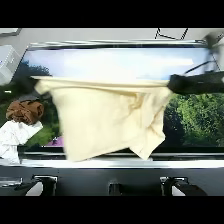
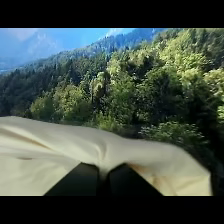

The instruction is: Fold the clothes and pants, and hang the long-sleeved shirts on hangers.

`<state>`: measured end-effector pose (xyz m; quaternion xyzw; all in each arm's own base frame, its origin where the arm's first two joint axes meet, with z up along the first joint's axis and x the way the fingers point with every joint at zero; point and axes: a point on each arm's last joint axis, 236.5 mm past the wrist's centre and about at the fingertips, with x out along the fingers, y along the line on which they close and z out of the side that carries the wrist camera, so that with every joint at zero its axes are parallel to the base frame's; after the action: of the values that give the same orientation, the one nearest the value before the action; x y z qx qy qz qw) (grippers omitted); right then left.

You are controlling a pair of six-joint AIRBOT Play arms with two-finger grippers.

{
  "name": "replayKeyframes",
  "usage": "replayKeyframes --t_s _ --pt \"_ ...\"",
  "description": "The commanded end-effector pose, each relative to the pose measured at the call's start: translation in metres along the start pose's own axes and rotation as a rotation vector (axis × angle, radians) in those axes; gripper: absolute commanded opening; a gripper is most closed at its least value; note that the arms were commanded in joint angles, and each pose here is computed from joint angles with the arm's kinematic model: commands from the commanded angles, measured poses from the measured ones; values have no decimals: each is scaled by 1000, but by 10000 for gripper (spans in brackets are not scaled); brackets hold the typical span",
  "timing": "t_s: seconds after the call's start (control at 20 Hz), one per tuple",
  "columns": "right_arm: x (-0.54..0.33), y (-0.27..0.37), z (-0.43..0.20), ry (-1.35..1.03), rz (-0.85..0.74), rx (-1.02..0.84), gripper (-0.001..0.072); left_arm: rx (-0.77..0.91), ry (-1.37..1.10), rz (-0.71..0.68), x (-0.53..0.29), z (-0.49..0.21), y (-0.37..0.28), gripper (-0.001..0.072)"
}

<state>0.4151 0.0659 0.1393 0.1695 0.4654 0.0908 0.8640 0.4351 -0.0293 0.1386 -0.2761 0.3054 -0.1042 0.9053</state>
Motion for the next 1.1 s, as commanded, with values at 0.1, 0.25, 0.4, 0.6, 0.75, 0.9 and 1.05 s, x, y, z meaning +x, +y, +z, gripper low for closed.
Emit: replayKeyframes --t_s 0.1,0.25,0.4,0.6,0.75,0.9,1.05 --pt "145 -2 -3 73 208 390 43 -255 228 26 102 -80 58 16" --pt "168 -8 -16 124 208 437 46 -274 302 29 118 -108 61 31" --pt "161 -17 -12 134 208 445 187 -277 344 13 118 -118 57 149" --pt "79 -82 -10 272 168 349 571 -304 455 -35 70 -100 73 652" --pt "15 -177 -76 475 -57 456 563 -416 709 128 12 -148 123 537" --pt "-8 -212 -131 549 -158 550 559 -442 905 168 -13 -218 132 512" --pt "-5 -206 -162 590 -142 554 559 -464 952 125 -5 -271 118 511"
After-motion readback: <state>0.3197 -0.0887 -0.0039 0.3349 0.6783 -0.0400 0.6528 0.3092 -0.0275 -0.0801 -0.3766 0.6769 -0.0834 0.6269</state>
